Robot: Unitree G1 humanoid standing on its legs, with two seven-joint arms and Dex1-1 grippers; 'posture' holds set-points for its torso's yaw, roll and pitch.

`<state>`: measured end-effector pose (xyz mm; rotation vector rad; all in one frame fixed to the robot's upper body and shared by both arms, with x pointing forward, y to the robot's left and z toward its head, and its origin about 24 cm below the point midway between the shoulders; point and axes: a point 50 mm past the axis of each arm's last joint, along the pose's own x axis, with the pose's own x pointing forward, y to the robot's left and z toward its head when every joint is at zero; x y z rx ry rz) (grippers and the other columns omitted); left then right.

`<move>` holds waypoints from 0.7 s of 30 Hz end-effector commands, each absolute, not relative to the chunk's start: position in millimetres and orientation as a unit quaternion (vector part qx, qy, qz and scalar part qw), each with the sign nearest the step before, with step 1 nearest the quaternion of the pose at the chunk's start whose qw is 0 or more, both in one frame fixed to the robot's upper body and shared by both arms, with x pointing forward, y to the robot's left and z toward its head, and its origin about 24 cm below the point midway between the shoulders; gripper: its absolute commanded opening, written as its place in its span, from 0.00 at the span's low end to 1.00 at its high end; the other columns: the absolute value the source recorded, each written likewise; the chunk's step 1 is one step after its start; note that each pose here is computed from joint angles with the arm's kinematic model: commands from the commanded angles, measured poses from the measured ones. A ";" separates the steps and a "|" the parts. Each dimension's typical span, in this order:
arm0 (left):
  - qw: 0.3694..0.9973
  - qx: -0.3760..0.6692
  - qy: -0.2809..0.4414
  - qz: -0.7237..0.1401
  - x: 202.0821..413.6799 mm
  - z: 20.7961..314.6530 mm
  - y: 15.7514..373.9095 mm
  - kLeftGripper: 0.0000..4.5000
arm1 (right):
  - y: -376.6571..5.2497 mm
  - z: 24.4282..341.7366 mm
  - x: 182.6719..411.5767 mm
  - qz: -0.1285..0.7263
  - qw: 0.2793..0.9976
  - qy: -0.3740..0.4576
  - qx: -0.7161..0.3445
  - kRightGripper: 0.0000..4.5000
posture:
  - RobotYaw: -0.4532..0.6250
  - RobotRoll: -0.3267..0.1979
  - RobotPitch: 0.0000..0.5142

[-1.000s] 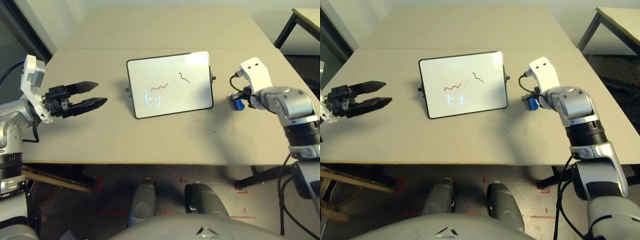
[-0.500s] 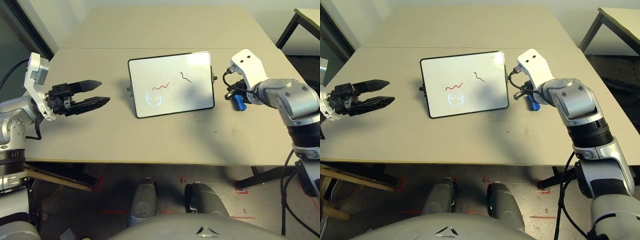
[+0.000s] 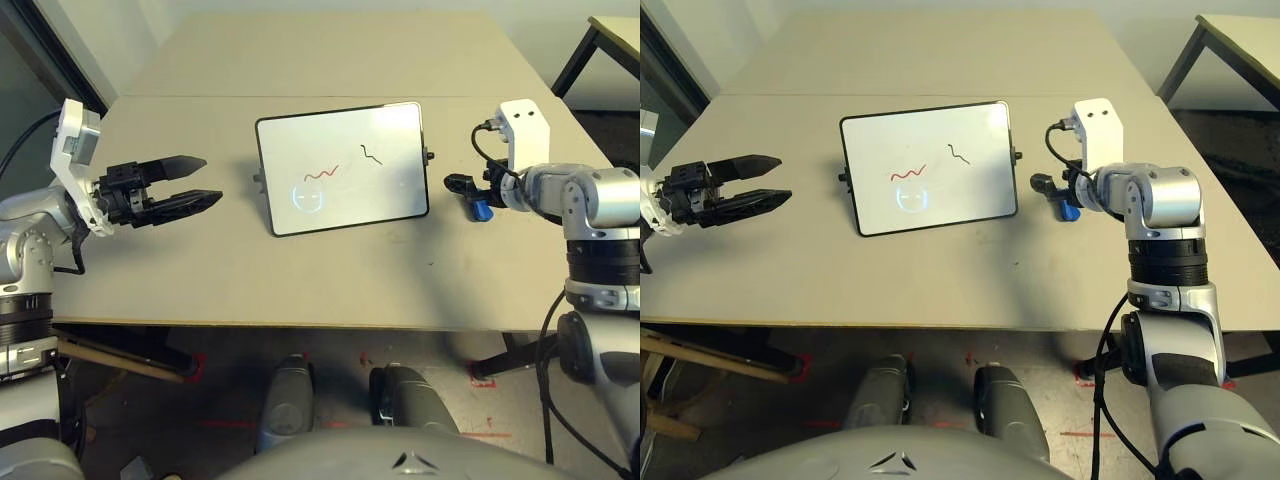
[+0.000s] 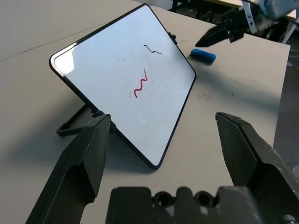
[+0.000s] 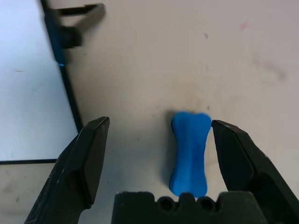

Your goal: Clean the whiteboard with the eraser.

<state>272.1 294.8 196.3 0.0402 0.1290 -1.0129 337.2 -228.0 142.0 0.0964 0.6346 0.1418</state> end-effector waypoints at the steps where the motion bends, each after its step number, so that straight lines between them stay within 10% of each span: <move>1: 0.873 0.021 0.063 -0.484 273.5 195.1 293.9 1.00 | -236.4 124.9 335.5 0.046 0.943 0.325 0.060 0.99 | 0.71 0.62 0.10; 21: 0.872 0.021 0.057 -0.486 272.4 198.0 290.7 1.00 | -241.0 95.5 333.3 0.022 0.935 0.352 0.049 0.91 | 0.72 0.62 0.11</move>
